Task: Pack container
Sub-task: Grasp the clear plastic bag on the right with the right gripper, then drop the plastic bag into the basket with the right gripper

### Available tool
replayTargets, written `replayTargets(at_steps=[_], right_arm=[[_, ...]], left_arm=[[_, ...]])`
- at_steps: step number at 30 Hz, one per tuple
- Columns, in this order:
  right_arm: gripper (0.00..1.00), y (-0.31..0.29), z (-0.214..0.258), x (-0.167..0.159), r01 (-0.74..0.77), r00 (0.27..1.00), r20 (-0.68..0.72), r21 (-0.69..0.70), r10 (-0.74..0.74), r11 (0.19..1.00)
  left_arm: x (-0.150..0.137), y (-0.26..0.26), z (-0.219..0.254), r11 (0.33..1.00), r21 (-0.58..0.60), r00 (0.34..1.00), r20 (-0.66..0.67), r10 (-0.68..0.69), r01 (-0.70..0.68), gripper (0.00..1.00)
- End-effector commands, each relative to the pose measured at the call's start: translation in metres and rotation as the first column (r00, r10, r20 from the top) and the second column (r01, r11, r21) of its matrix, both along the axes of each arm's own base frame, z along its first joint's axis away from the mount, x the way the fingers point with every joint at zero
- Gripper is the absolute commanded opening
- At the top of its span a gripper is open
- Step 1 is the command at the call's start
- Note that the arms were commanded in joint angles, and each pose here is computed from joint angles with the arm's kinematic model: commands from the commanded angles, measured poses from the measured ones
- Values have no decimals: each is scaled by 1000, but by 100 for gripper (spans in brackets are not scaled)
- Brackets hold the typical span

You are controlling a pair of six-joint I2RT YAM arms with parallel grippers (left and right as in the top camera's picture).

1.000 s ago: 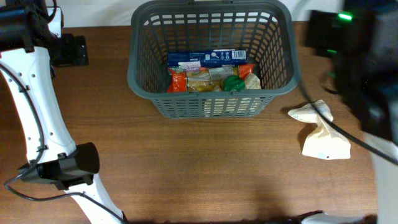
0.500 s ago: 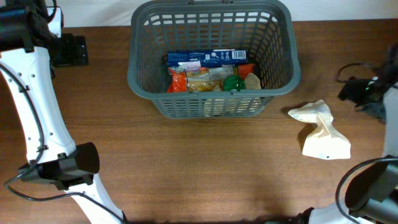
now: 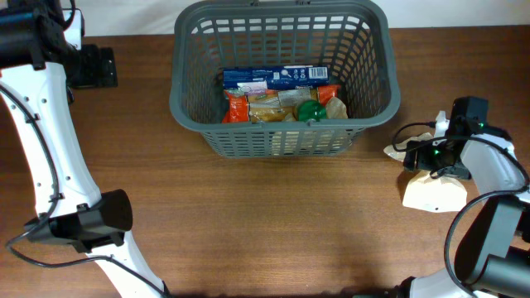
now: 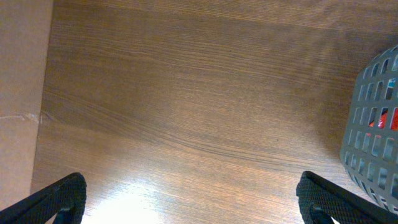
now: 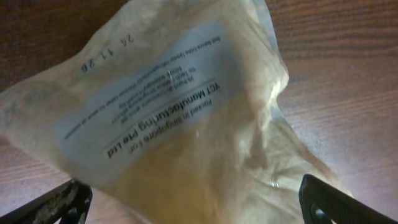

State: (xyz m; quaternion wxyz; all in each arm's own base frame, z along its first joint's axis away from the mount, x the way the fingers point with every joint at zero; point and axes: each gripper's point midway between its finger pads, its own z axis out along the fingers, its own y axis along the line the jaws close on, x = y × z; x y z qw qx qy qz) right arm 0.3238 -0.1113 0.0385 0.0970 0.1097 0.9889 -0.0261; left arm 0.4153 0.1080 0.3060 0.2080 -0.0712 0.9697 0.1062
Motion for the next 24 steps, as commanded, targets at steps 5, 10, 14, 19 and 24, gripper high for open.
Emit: replayTargets(at_steps=[5,10,14,19,24], right_arm=[[95,4,-35,-10,19,996,-87,41,-15,999],[44,4,-47,-11,126,987,-109,53,-120,991],[16,5,-26,4,175,983,-71,87,-169,981],[4,8,78,49,128,979,138,144,-148,981],[4,36,282,78,-53,819,572,123,-27,991]], left_arm=[[-4,2,6,1000,2,1000,17,22,-22,99],[-4,2,6,1000,2,1000,17,22,-22,99],[-4,2,6,1000,2,1000,17,22,-22,99],[-4,2,6,1000,2,1000,17,22,-22,99],[-4,2,6,1000,2,1000,17,22,-22,99]])
